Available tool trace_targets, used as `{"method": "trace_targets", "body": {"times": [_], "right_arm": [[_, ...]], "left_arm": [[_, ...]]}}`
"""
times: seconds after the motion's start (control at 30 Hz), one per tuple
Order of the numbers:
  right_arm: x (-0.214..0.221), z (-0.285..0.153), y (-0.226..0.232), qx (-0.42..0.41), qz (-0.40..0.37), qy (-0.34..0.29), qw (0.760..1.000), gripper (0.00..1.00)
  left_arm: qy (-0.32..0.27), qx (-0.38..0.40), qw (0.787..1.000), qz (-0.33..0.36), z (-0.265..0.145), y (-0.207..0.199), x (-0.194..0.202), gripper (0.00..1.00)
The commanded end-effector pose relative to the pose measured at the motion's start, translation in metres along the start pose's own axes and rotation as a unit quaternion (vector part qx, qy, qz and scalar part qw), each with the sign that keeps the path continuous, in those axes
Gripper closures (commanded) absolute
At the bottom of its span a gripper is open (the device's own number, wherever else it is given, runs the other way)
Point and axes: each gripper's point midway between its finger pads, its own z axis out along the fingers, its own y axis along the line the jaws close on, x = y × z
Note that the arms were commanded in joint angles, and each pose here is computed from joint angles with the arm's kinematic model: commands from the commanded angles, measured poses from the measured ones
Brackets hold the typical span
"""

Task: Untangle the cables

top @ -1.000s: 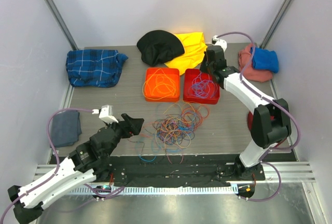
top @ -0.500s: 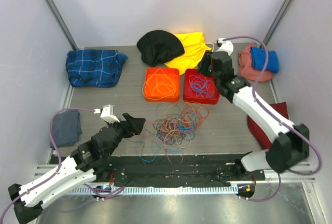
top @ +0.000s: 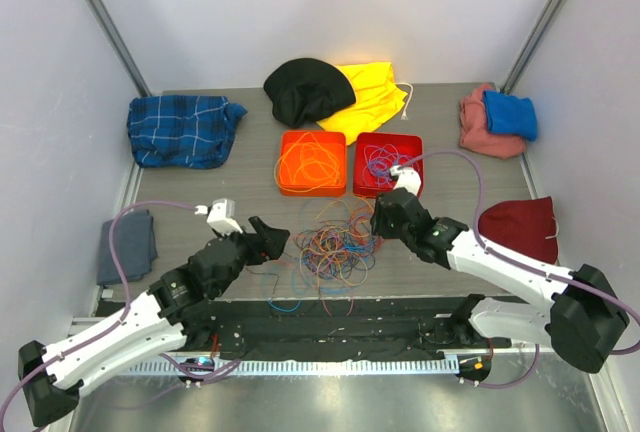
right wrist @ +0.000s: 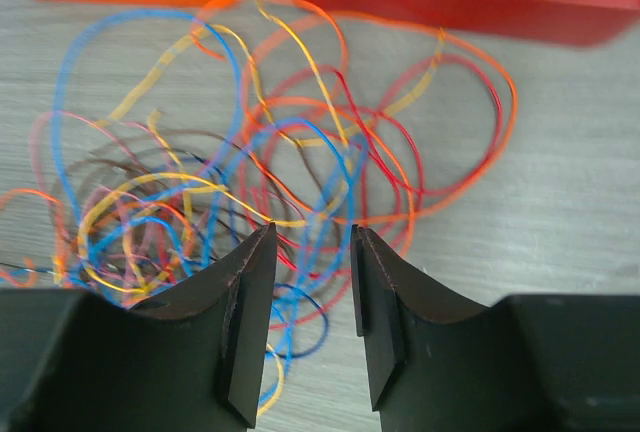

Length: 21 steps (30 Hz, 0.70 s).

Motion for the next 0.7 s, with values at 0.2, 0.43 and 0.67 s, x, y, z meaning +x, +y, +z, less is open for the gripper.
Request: {"method": "trace_targets", "body": {"times": [0.2, 0.43, 0.67], "right_arm": [[0.017, 0.006, 0.007, -0.028, 0.065, -0.005, 0.997, 0.58], [0.034, 0.006, 0.018, -0.053, 0.063, 0.015, 0.996, 0.58], [0.051, 0.012, 0.016, -0.042, 0.057, 0.032, 0.997, 0.59]], "left_arm": [[0.003, 0.023, 1.0, -0.021, 0.007, -0.015, 0.0, 0.17], [-0.002, 0.021, 1.0, -0.022, 0.005, -0.011, 0.0, 0.17], [0.001, 0.02, 1.0, -0.02, 0.005, -0.011, 0.002, 0.17]]}}
